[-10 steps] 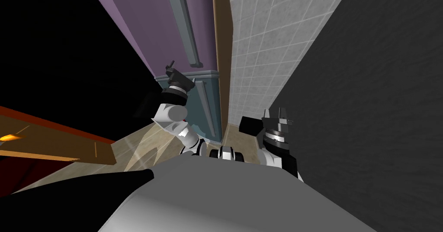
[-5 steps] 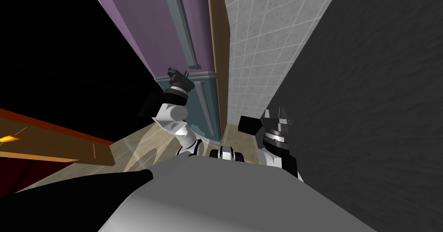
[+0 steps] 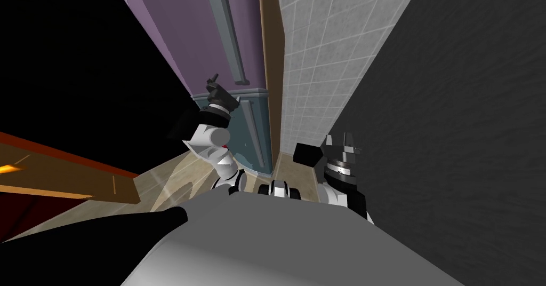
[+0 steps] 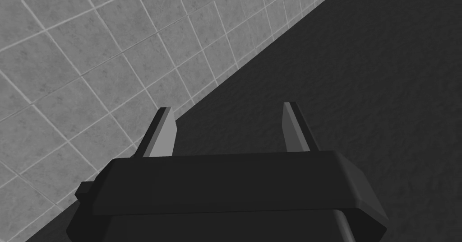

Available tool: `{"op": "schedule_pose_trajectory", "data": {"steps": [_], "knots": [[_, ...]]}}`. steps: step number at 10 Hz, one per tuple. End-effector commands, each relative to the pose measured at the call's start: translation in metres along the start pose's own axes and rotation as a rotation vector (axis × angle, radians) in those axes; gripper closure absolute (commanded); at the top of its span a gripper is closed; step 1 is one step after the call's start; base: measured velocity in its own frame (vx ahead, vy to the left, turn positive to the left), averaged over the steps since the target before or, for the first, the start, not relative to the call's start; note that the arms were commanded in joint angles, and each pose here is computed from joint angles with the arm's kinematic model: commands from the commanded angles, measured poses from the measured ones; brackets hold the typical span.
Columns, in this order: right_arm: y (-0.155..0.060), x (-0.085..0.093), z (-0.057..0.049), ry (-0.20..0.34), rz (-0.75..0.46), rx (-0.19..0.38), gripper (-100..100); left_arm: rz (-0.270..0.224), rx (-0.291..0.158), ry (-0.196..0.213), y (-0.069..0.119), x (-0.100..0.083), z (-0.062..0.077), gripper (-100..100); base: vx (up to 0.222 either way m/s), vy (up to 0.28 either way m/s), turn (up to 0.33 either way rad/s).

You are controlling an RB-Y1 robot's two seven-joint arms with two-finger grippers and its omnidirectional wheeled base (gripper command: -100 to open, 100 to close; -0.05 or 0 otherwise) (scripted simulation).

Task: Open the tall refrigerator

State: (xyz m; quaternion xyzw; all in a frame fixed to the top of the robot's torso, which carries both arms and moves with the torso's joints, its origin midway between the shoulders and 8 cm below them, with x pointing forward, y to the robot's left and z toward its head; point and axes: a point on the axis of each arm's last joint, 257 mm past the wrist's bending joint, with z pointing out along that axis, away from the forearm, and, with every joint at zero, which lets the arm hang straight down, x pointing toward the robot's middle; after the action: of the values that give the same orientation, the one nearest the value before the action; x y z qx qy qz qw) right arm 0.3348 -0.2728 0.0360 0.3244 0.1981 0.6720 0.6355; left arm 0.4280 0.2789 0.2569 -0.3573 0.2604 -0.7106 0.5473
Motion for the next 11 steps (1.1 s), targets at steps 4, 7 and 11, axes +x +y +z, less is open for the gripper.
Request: {"op": "schedule_pose_trajectory", "data": {"steps": [4,7,11], "knots": [[0.0,0.0,0.0,0.0,0.0,0.0,0,-0.083,-0.015,0.012,-0.004,0.013,0.001,-100,-0.001,-0.024,0.003],[0.0,0.0,0.0,0.0,0.0,0.0,0,-0.16,0.017,0.016,-0.015,0.023,-0.009,-100,0.006,0.005,0.0],[0.0,0.0,0.0,0.0,0.0,0.0,0,-0.17,0.032,-0.017,-0.024,0.014,-0.005,-100,0.03,0.035,0.037]]}}
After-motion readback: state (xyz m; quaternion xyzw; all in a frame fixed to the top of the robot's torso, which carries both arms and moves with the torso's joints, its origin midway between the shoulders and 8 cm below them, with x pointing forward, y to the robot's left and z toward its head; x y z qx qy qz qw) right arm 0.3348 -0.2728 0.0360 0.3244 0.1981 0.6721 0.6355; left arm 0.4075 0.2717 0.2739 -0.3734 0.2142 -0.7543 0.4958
